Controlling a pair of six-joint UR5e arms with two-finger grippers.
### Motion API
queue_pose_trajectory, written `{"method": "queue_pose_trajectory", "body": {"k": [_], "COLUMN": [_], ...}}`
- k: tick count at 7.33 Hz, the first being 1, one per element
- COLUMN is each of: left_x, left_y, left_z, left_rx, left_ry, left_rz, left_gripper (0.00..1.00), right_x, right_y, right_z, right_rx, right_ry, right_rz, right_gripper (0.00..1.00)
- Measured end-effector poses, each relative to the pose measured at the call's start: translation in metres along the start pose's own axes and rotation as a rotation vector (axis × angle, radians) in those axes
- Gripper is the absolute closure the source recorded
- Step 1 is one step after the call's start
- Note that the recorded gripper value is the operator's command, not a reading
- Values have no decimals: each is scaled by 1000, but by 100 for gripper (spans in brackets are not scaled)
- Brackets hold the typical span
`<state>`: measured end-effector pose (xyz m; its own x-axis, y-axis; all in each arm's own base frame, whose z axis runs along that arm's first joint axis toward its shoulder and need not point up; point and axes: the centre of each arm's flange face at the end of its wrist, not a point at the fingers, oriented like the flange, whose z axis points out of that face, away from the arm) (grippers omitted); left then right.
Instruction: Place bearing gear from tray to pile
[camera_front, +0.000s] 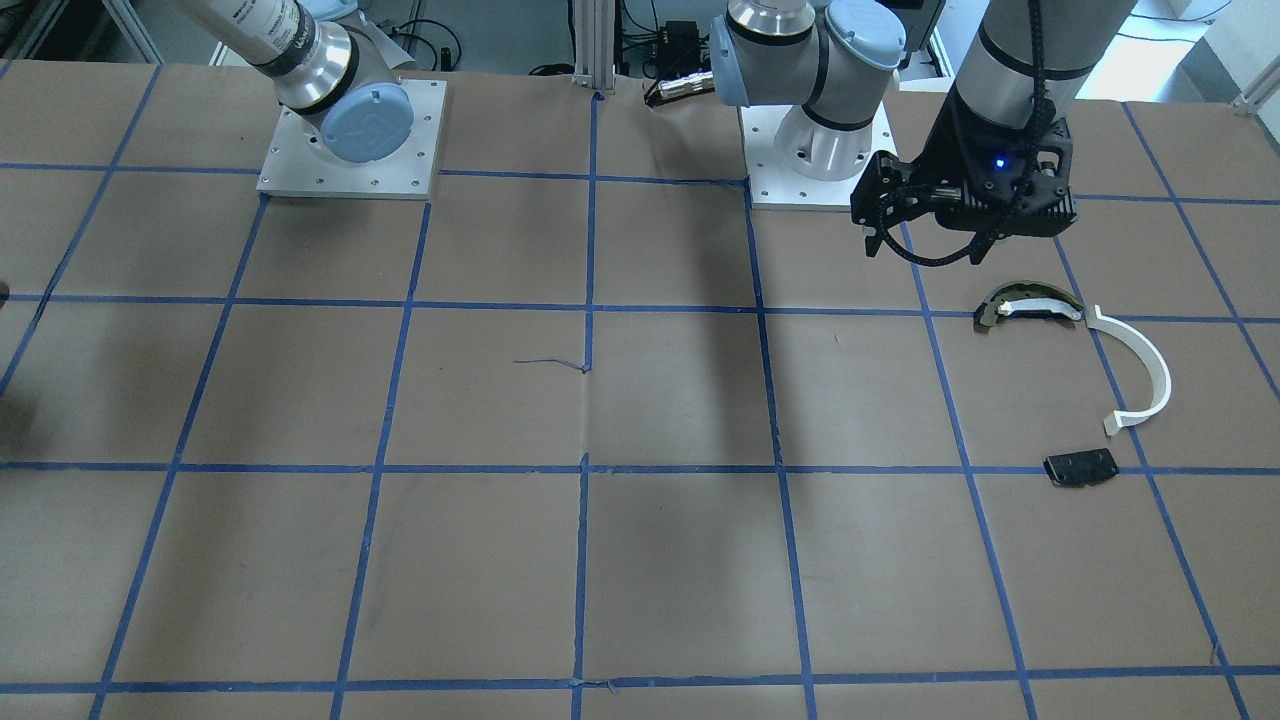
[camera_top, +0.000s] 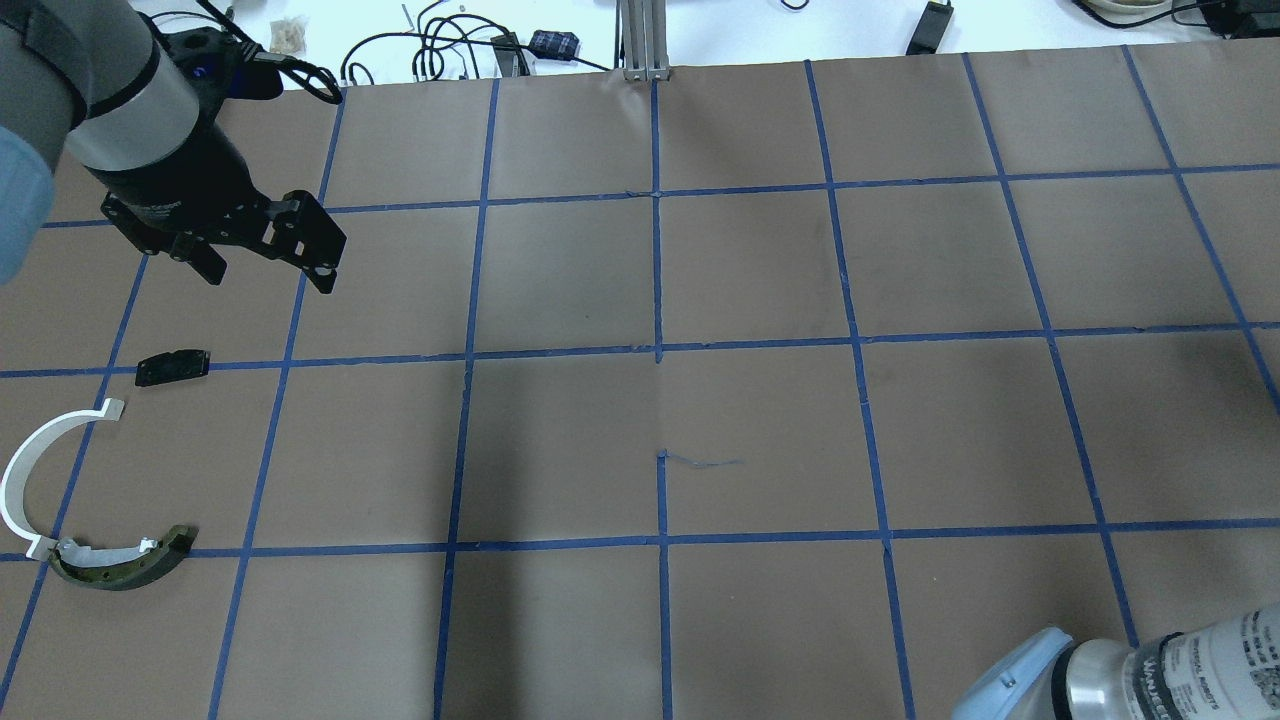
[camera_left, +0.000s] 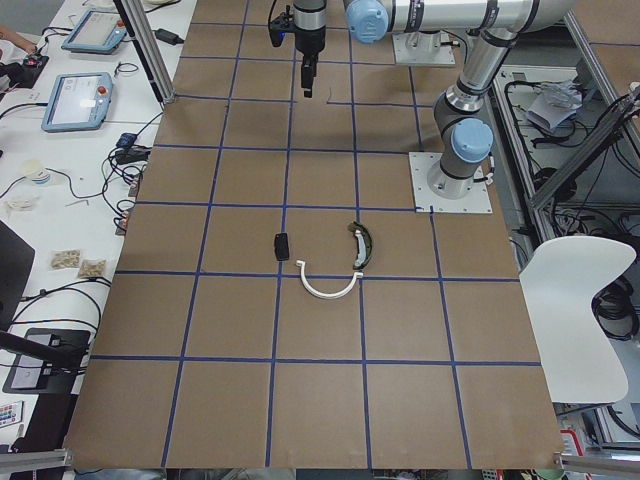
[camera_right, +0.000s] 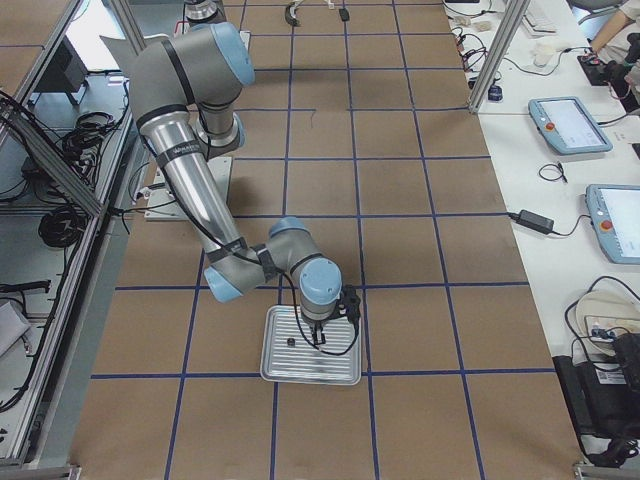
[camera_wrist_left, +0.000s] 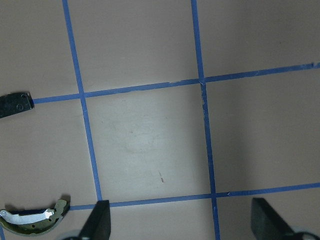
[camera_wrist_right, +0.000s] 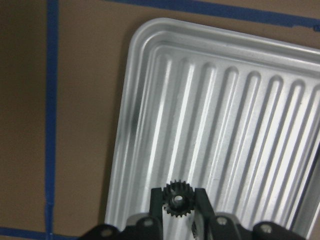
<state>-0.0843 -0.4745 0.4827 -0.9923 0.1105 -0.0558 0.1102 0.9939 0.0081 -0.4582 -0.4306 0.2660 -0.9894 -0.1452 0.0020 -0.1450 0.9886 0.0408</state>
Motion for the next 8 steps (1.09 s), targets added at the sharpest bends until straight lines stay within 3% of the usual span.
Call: {"method": "queue_pose_trajectory", "body": {"k": [2, 4, 6, 8], "left_x": [0, 0, -2, -6], "left_y": [0, 1, 1, -2], "left_z": [-5, -8, -8, -6], "left_rx": [10, 17, 17, 21], "left_ry": [-2, 1, 0, -7], "left_rz": [-1, -1, -4, -9], "left_gripper": [0, 0, 0, 0], "right_x": [-93, -229, -356, -465], "right_y": [-19, -43, -62, -82], "right_z": [-99, -184, -226, -230], "right_rx": [-25, -40, -35, -39], "right_ry": [-10, 2, 20, 7], "right_rz": [61, 166, 261, 239], "right_gripper": [100, 100, 100, 100]}}
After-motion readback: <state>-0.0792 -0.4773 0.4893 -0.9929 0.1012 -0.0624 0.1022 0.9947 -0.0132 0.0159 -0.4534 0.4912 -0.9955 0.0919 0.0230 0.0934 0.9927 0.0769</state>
